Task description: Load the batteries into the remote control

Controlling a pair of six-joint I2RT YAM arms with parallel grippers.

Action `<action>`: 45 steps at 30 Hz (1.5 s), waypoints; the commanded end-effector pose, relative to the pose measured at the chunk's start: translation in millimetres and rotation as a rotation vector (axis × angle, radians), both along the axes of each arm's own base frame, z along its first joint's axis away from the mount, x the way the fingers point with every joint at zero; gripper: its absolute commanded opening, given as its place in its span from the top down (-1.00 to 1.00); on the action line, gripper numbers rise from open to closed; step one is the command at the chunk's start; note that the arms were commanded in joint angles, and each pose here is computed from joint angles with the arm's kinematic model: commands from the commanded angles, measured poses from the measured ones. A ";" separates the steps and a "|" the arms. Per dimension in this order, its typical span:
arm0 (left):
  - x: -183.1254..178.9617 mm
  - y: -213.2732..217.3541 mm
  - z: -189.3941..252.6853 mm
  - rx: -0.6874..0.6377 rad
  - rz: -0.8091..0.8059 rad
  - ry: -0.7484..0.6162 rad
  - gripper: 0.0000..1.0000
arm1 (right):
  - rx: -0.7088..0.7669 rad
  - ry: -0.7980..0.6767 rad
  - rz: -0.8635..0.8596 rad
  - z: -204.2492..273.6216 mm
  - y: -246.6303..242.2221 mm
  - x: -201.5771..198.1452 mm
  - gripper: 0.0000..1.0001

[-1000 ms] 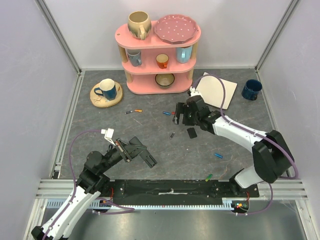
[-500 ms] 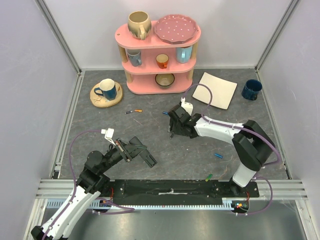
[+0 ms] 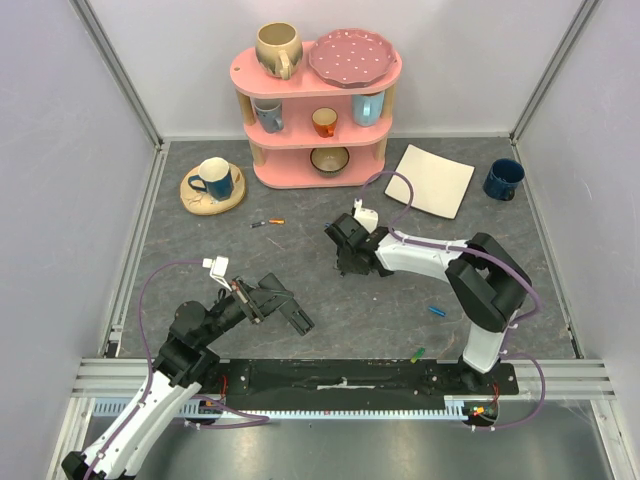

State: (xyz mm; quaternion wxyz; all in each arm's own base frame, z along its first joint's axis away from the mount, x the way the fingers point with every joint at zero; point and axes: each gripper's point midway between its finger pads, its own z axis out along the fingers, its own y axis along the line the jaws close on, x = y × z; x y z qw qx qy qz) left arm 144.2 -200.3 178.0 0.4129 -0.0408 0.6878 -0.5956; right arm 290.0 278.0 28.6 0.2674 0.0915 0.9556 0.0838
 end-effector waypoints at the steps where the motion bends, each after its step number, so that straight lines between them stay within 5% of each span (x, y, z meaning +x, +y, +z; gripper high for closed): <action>1: -2.1 -3.5 -16.9 0.017 -0.026 0.005 0.96 | -0.017 -0.016 -0.041 0.1 0.6 9.0 0.04; 24: -0.2 -2.4 -25.7 0.020 -0.012 0.024 0.96 | -0.135 -0.017 0.054 -11.9 -8.9 13.1 0.23; 38: 0.8 -2.6 -28.3 0.018 -0.009 0.031 0.96 | -0.142 0.003 0.094 -16.9 -8.1 8.9 0.70; 42: 1.4 -3.3 -28.3 0.018 -0.011 0.033 0.96 | -0.151 -0.011 0.120 -11.0 -8.1 9.9 1.00; 45: 2.8 -3.9 -28.0 0.011 -0.008 0.040 0.96 | -0.153 -0.040 0.139 2.0 -10.7 10.9 1.00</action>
